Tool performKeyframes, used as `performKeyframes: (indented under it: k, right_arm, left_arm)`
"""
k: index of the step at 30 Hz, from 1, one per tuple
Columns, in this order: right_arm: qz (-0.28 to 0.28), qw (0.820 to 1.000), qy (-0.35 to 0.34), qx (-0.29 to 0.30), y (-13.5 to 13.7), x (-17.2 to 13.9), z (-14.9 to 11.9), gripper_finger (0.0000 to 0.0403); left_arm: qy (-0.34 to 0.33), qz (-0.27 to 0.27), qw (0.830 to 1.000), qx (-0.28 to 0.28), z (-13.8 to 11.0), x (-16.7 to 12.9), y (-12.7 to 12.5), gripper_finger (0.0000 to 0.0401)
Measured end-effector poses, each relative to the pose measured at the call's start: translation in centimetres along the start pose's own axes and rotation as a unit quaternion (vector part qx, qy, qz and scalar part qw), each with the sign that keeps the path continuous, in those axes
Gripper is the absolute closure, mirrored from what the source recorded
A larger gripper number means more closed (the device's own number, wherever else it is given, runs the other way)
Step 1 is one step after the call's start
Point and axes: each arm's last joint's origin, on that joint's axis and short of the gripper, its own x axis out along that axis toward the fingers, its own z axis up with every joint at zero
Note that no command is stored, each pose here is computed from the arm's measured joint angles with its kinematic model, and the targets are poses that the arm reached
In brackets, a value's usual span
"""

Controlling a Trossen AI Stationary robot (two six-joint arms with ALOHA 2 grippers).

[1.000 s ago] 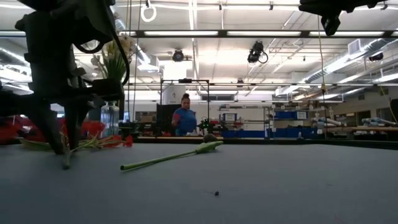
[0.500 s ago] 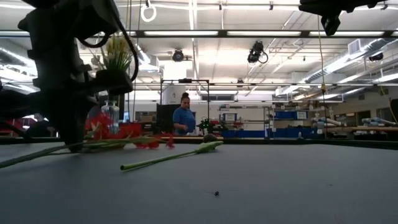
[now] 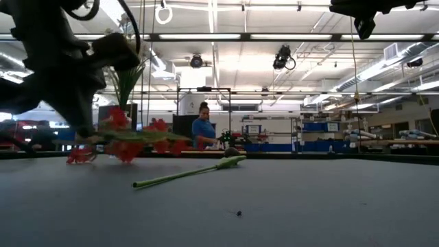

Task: Sort flowers into vase by color
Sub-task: Put the red flowers into the red vase

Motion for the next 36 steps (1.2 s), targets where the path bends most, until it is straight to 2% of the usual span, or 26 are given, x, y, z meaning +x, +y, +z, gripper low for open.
performKeyframes:
  k: [5, 8, 14, 17, 21, 24, 27, 30, 33, 36]
  right_arm:
    - [0.000, 1.000, 0.000, 0.000, 0.0, 0.0, 0.0, 0.0330]
    - [0.000, 1.000, 0.000, 0.000, 0.0, 0.0, 0.0, 0.0330]
    - [0.000, 1.000, 0.000, 0.000, 0.0, 0.0, 0.0, 0.0330]
    - [0.000, 1.000, 0.000, 0.000, 0.0, 0.0, 0.0, 0.0330]
    - [0.000, 1.000, 0.000, 0.000, 0.0, 0.0, 0.0, 0.0330]
    - [0.000, 1.000, 0.000, 0.000, 0.0, 0.0, 0.0, 0.0330]
    - [0.000, 1.000, 0.000, 0.000, 0.0, 0.0, 0.0, 0.0330]
    - [0.000, 1.000, 0.000, 0.000, 0.0, 0.0, 0.0, 0.0330]
    - [0.000, 1.000, 0.000, 0.000, 0.0, 0.0, 0.0, 0.0330]
    - [0.000, 1.000, 0.000, 0.000, 0.0, 0.0, 0.0, 0.0330]
  left_arm:
    - [-0.007, -0.068, 0.997, 0.040, 0.2, -1.7, -0.8, 0.0397]
    - [-0.008, -0.109, 0.991, 0.083, 0.4, -2.9, -1.2, 0.0397]
    - [-0.018, -0.154, 0.976, 0.152, 1.0, -5.1, -1.3, 0.0397]
    - [-0.025, -0.179, 0.961, 0.208, 1.3, -6.3, -1.3, 0.0397]
    - [-0.038, -0.216, 0.928, 0.300, 1.6, -8.1, -1.1, 0.0397]
    - [-0.040, -0.259, 0.886, 0.384, 1.5, -9.5, -1.1, 0.0397]
    - [-0.026, -0.321, 0.815, 0.481, 1.0, -11.2, -1.1, 0.0397]
    - [-0.022, -0.373, 0.745, 0.552, 0.8, -13.0, -0.5, 0.0397]
    - [-0.028, -0.418, 0.677, 0.605, 0.8, -14.9, 0.6, 0.0397]
    - [-0.026, -0.456, 0.623, 0.634, 0.8, -16.5, 1.7, 0.0397]
